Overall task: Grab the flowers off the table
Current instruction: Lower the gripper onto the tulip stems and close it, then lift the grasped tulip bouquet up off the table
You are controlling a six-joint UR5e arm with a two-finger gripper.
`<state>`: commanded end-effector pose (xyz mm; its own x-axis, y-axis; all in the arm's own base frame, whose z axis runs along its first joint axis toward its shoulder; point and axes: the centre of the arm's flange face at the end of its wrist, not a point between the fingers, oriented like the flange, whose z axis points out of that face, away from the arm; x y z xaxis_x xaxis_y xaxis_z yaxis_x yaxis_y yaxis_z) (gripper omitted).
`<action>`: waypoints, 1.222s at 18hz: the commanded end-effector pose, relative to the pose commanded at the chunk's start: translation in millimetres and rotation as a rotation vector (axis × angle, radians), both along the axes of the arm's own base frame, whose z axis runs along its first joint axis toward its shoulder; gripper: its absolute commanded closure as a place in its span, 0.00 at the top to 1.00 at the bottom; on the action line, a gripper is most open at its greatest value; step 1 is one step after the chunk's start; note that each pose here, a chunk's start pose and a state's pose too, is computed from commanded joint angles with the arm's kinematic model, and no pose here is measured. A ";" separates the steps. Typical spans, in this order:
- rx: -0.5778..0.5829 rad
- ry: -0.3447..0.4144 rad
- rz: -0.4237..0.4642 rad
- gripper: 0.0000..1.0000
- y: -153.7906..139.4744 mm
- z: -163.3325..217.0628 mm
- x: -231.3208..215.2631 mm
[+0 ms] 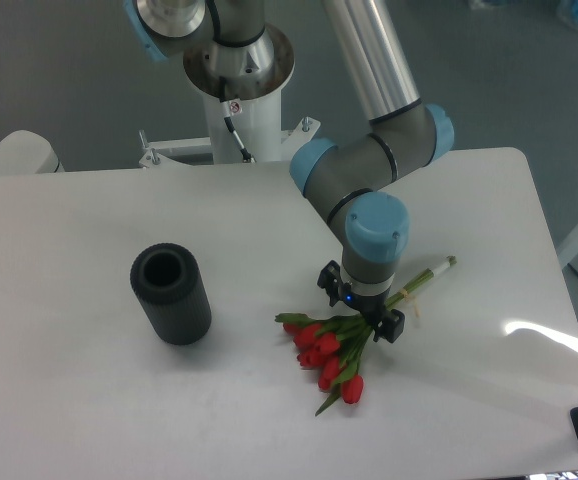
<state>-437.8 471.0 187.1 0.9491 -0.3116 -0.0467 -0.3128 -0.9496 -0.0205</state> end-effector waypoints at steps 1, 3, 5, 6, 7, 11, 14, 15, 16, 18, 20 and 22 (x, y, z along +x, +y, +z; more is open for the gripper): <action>-0.003 -0.002 0.008 1.00 -0.4 -1.6 0.3; 0.000 0.000 0.025 1.00 1.2 -2.1 1.4; -0.001 -0.002 0.028 1.00 3.9 -3.7 2.6; 0.000 0.000 0.028 1.00 4.2 -3.1 2.2; 0.000 0.000 0.029 0.95 4.2 -3.1 2.2; 0.001 0.001 0.028 0.67 5.8 -3.2 1.6; 0.004 0.005 0.026 0.55 6.7 -1.3 0.3; 0.004 0.005 0.028 0.52 6.7 -1.3 0.3; 0.005 0.006 0.026 0.49 7.0 -0.6 -0.1; 0.005 0.006 0.026 0.43 7.2 -0.2 -0.4; 0.007 0.006 0.023 0.40 7.7 0.5 -0.7; 0.008 0.007 0.026 0.39 7.6 1.4 -0.7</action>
<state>-438.5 478.6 188.5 0.9565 -0.2864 -0.0560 -0.2881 -0.9572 -0.0256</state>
